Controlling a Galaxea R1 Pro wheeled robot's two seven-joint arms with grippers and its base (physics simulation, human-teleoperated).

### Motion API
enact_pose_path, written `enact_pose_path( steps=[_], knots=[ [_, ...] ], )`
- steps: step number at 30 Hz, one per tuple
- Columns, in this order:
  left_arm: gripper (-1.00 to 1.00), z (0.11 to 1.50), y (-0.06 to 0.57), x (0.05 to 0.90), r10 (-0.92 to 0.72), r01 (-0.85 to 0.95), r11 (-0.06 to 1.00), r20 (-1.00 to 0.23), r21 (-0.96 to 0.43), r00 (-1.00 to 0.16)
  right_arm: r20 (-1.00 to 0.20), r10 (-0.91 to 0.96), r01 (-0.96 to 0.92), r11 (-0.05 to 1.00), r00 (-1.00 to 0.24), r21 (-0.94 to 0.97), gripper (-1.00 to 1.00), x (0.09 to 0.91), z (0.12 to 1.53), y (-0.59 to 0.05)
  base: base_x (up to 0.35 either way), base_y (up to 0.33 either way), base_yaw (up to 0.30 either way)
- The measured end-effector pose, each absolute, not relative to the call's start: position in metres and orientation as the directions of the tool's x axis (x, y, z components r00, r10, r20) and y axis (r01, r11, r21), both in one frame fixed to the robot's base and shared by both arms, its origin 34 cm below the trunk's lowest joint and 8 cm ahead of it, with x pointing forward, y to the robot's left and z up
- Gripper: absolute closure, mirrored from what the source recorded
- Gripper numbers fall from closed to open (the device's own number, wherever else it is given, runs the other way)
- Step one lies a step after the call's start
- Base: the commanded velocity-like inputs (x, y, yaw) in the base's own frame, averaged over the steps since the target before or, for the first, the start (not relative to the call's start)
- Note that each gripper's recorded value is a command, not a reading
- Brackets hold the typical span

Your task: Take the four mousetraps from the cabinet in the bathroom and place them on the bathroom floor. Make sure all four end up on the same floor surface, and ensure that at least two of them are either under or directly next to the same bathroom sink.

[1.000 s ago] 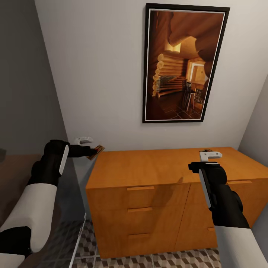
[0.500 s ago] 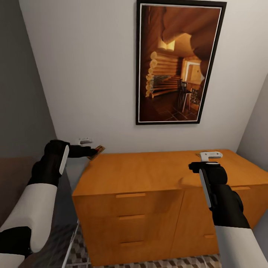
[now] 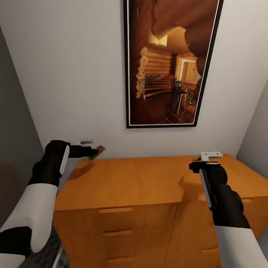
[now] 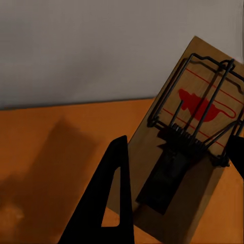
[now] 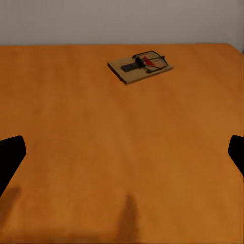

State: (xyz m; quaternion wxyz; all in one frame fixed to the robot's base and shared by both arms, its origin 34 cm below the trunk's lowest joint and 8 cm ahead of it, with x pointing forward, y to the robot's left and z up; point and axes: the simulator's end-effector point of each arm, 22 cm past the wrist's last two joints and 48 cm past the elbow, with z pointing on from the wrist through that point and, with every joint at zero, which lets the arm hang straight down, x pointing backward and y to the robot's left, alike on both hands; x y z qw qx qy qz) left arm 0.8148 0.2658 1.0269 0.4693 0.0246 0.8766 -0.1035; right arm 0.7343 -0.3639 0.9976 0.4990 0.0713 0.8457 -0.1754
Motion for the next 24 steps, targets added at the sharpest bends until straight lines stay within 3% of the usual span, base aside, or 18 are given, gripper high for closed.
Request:
enact_pose_path(
  steps=[24],
  knots=[
    [1.00,1.014,0.258,0.815,-0.052,0.147,0.975,-0.810,-0.169,-0.584,-0.867,-0.050,0.296,0.929,-0.496,-0.223,-1.00,0.735,0.995,-0.365,0.020,-0.015,0.000]
  ],
)
